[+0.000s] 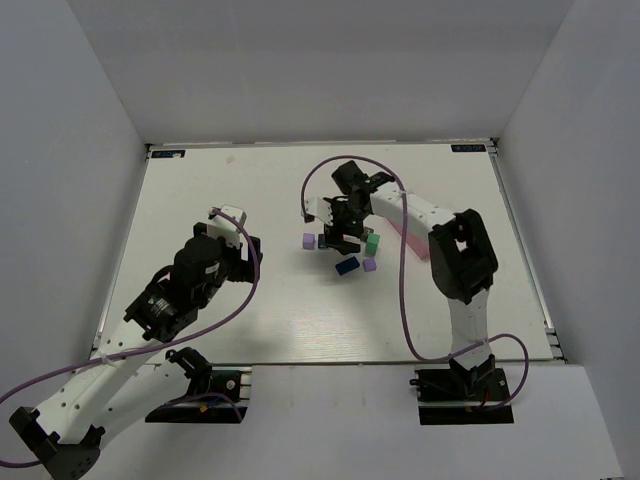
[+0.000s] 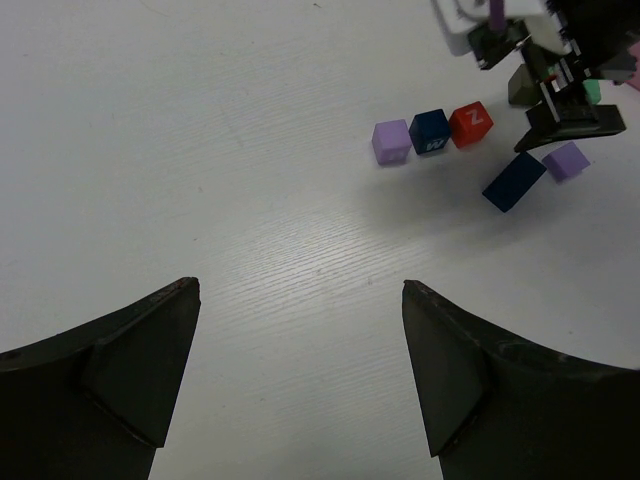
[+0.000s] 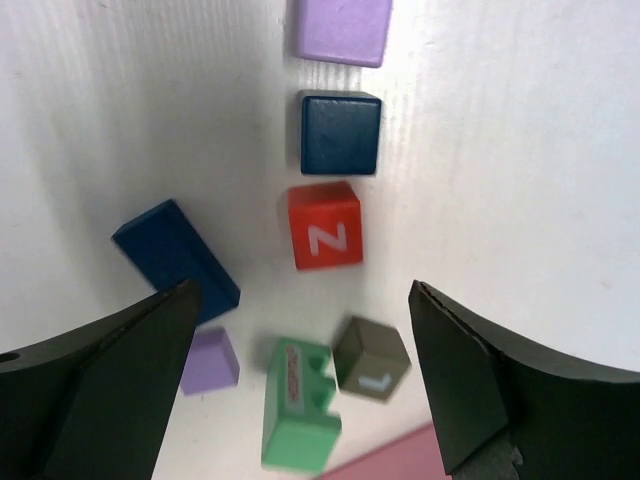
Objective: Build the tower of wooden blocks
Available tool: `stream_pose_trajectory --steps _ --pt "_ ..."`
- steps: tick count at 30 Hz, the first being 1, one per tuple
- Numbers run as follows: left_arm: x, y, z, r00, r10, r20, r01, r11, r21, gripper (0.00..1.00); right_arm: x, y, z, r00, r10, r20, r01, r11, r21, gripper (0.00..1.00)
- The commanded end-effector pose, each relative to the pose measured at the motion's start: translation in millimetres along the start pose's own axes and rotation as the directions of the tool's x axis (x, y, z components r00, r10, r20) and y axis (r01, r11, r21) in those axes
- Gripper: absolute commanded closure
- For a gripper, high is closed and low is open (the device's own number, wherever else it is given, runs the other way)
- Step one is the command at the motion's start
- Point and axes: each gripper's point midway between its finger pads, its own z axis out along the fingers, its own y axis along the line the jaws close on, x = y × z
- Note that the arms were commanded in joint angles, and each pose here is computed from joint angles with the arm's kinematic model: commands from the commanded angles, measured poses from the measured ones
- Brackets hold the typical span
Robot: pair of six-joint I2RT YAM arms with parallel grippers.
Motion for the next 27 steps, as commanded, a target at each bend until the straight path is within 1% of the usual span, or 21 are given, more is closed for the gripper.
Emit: stream_pose_trajectory --steps 1,5,8,11,13,15,16,18,19,20,23,27 --pt "-1 2 -1 1.0 -0.001 0.012 0.001 1.0 -0.006 0.08 -26 -11 -48 0.995 -0.038 0.088 0.027 0.992 0.126 0.09" --pt "-1 2 -1 1.0 -0.001 0.012 0.001 1.0 -0.006 0.08 -36 -27 -67 0.989 -0.036 0.146 0.001 0.972 0.234 0.09" --pt "-1 2 -1 1.0 -0.001 0.012 0.001 1.0 -0.006 0.08 -32 -26 -61 0.986 -0.048 0.158 0.01 0.973 0.229 0.09" --pt "-1 2 -1 1.0 -0.001 0.012 0.001 1.0 -0.006 0.08 -28 -20 -50 0.986 -0.039 0.165 0.011 0.987 0.163 0.09" --pt "-1 2 -1 1.0 -0.001 0.012 0.001 1.0 -0.006 0.08 -23 -16 -38 0.987 -0.059 0.152 0.041 0.992 0.123 0.09" --pt "-1 2 -1 1.0 -0.001 0.012 0.001 1.0 -0.006 0.08 -21 -11 -31 0.984 -0.091 0.153 0.076 0.992 0.098 0.15" --pt "-1 2 -1 1.0 -0.001 0.012 0.001 1.0 -0.006 0.08 -17 -8 -28 0.983 -0.11 0.145 0.098 0.992 0.085 0.21" --pt "-1 2 -1 1.0 -0.001 0.012 0.001 1.0 -0.006 0.08 -14 -6 -18 0.982 -0.121 0.144 0.113 0.992 0.06 0.28" --pt "-1 2 -1 1.0 -0.001 0.012 0.001 1.0 -0.006 0.08 -13 -6 -17 0.979 -0.141 0.144 0.135 0.989 0.054 0.34" --pt "-1 2 -1 1.0 -0.001 0.012 0.001 1.0 -0.006 0.08 -12 -7 -16 0.979 -0.148 0.14 0.141 0.989 0.054 0.38" --pt "-1 2 -1 1.0 -0.001 0.012 0.001 1.0 -0.006 0.08 -8 -9 -7 0.979 -0.163 0.125 0.158 0.986 0.045 0.44" --pt "-1 2 -1 1.0 -0.001 0.012 0.001 1.0 -0.006 0.08 -5 -9 1 0.976 -0.177 0.125 0.174 0.984 0.035 0.44"
